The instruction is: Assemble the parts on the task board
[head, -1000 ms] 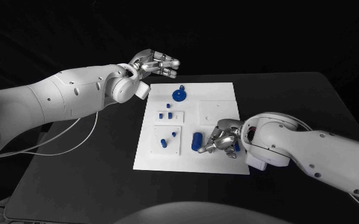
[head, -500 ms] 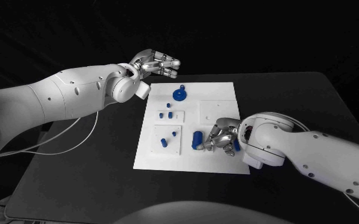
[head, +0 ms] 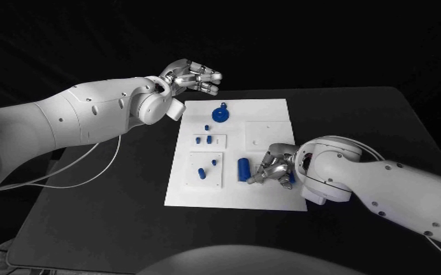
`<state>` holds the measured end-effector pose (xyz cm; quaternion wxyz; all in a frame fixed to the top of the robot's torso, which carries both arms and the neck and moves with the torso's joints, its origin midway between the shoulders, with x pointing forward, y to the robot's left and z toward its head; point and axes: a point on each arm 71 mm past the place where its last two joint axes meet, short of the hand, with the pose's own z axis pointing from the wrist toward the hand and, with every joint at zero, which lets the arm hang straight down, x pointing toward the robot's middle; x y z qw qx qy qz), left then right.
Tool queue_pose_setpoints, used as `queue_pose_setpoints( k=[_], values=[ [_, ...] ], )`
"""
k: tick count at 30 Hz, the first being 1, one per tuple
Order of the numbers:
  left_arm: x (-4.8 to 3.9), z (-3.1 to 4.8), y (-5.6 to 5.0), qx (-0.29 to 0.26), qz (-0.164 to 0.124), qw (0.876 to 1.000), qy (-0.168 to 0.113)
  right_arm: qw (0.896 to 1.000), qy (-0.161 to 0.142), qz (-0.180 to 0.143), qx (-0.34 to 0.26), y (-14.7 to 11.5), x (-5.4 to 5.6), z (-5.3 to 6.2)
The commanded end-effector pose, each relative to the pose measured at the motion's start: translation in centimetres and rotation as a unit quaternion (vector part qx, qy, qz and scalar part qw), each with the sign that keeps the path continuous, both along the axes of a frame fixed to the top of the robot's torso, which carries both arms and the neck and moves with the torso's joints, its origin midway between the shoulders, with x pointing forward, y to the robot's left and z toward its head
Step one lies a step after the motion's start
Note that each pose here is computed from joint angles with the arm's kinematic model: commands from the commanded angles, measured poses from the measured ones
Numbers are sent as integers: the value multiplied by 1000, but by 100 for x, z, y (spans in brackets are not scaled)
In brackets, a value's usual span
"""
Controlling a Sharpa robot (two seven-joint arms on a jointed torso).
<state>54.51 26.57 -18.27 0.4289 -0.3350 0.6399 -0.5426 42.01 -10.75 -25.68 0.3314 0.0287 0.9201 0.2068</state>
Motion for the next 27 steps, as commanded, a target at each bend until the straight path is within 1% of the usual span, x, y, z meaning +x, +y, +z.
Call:
queue_pose_setpoints(
  k=[1,16,27],
  values=[
    [-6,2,-23,0,-10,1000,0,1000,-11,11,-20,-30,11,-6],
    [-7,1,-12,2,-9,1000,0,1000,5,21,-6,-9,-31,-12],
    [-8,0,-10,3,-9,1000,0,1000,4,25,9,3,-65,9]
  ],
)
